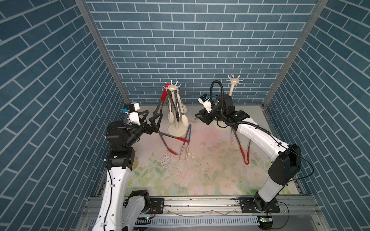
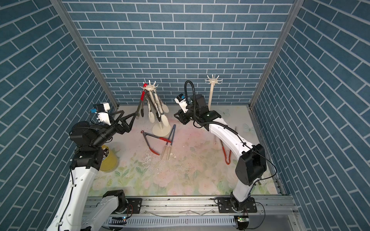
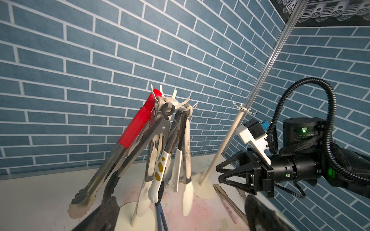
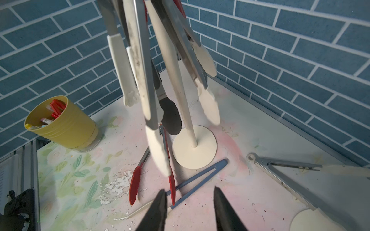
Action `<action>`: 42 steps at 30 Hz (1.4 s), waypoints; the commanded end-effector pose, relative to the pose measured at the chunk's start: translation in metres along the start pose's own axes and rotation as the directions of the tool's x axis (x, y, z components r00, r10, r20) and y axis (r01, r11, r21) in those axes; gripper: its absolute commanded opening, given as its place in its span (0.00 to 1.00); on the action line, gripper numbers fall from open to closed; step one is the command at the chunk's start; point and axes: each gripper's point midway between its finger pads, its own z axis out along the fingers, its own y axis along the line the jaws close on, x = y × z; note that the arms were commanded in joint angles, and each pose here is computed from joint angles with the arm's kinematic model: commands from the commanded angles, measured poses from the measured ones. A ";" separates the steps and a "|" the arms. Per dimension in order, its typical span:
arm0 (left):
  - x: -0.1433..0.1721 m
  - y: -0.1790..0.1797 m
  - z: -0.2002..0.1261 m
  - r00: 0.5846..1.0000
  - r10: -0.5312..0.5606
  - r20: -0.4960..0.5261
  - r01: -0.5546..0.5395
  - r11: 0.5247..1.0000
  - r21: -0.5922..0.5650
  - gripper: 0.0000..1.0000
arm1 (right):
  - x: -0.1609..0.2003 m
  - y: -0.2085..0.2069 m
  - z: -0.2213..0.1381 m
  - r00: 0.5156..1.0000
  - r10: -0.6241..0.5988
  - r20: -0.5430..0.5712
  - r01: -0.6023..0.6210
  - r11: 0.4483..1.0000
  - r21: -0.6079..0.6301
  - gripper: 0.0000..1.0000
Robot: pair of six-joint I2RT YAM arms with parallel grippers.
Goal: Hang food tongs on kitchen utensil racks
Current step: Hang the food tongs on the rack.
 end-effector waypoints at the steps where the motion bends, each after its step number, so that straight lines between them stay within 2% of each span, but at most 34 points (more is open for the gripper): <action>1: 0.004 -0.004 -0.003 1.000 0.015 -0.009 -0.015 1.000 0.005 0.99 | 0.005 -0.005 -0.013 0.996 0.084 -0.001 -0.084 0.995 0.051 0.51; 4: 0.008 -0.003 -0.003 0.999 0.023 -0.023 -0.023 1.000 -0.007 0.99 | 0.013 -0.004 -0.018 0.991 0.136 -0.002 -0.136 0.989 0.064 0.59; 10: 0.012 -0.006 -0.006 0.999 0.044 -0.032 -0.044 0.999 -0.006 0.99 | 0.044 -0.011 -0.023 0.957 0.290 -0.025 -0.284 0.950 0.128 0.63; 20: 0.027 -0.009 -0.014 0.998 0.042 -0.045 -0.043 0.999 -0.002 0.99 | 0.110 -0.012 -0.012 0.841 0.537 -0.074 -0.509 0.830 0.228 0.64; 30: 0.041 -0.011 -0.023 0.998 0.039 -0.058 -0.039 0.999 -0.008 0.99 | 0.165 0.010 0.019 0.751 0.650 -0.116 -0.572 0.728 0.378 0.61; 42: 0.069 -0.011 -0.031 0.994 0.047 -0.094 -0.049 0.999 -0.016 0.99 | 0.186 0.041 0.056 0.717 0.674 -0.175 -0.566 0.711 0.418 0.56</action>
